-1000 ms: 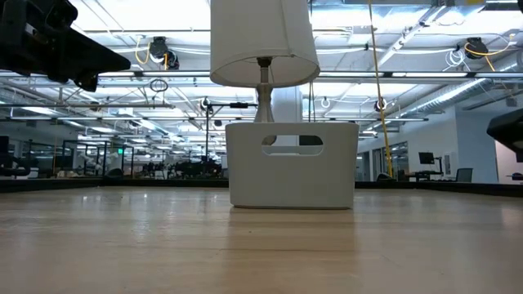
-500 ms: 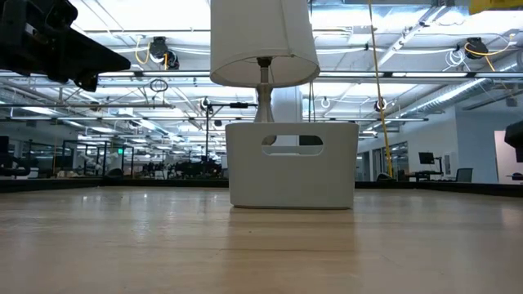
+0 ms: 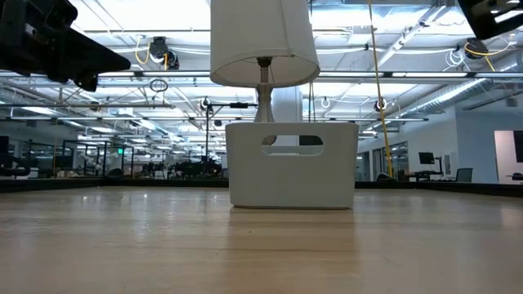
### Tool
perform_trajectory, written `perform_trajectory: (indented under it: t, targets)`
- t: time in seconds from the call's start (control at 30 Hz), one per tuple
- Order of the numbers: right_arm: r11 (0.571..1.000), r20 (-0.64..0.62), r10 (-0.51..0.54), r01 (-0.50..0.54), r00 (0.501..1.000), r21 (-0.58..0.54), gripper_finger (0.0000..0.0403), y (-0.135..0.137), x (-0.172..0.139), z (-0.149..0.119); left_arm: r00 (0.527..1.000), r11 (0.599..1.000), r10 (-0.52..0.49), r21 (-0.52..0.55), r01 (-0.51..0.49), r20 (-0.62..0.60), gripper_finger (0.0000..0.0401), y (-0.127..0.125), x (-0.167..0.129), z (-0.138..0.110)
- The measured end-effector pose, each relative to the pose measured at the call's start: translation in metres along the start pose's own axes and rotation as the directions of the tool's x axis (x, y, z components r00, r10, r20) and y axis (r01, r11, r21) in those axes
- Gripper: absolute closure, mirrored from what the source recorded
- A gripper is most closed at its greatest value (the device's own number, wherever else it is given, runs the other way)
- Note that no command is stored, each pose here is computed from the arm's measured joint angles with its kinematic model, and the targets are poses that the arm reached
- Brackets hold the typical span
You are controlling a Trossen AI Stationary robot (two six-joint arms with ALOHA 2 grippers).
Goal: Pick and place rubber bands into bin
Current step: Put the green rubber band into the gray bin
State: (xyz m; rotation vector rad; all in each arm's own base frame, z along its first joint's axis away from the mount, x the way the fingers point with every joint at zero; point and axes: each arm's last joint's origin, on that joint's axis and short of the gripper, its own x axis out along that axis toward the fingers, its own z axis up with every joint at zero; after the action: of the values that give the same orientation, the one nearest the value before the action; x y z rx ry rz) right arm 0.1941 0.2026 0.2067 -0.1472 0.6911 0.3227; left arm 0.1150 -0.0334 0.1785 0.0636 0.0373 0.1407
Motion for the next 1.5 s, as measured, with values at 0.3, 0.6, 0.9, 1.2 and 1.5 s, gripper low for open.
perform_trajectory:
  t: [0.3, 0.6, 0.9, 1.2, 1.5]
  targets:
    - [0.991, -0.134, 0.065, -0.048, 0.989, 0.125, 0.0364, 0.005, 0.015, -0.015, 1.0, 1.0, 0.0, 0.003, 0.0, -0.01, 0.0368, 0.0, 0.0, -0.001]
    - [0.995, -0.32, 0.048, -0.016, 0.946, 0.101, 0.0225, 0.007, 0.035, -0.04, 1.0, 1.0, -0.001, 0.001, 0.001, -0.013, 0.0368, 0.0, 0.0, -0.001]
    - [0.998, -0.422, 0.047, -0.055, 0.905, -0.007, 0.0193, 0.01, 0.053, -0.058, 1.0, 1.0, -0.001, 0.001, 0.001, -0.013, 0.0368, 0.0, 0.0, -0.001]
    - [0.998, -0.417, 0.046, -0.061, 0.908, -0.023, 0.0228, 0.013, 0.061, -0.061, 1.0, 1.0, -0.001, 0.002, 0.001, -0.014, 0.0368, 0.0, 0.0, -0.001]
    - [0.998, -0.42, 0.045, -0.059, 0.906, -0.019, 0.0311, 0.013, 0.061, -0.062, 1.0, 1.0, -0.001, 0.002, 0.001, -0.014, 0.0368, 0.0, 0.0, -0.002]
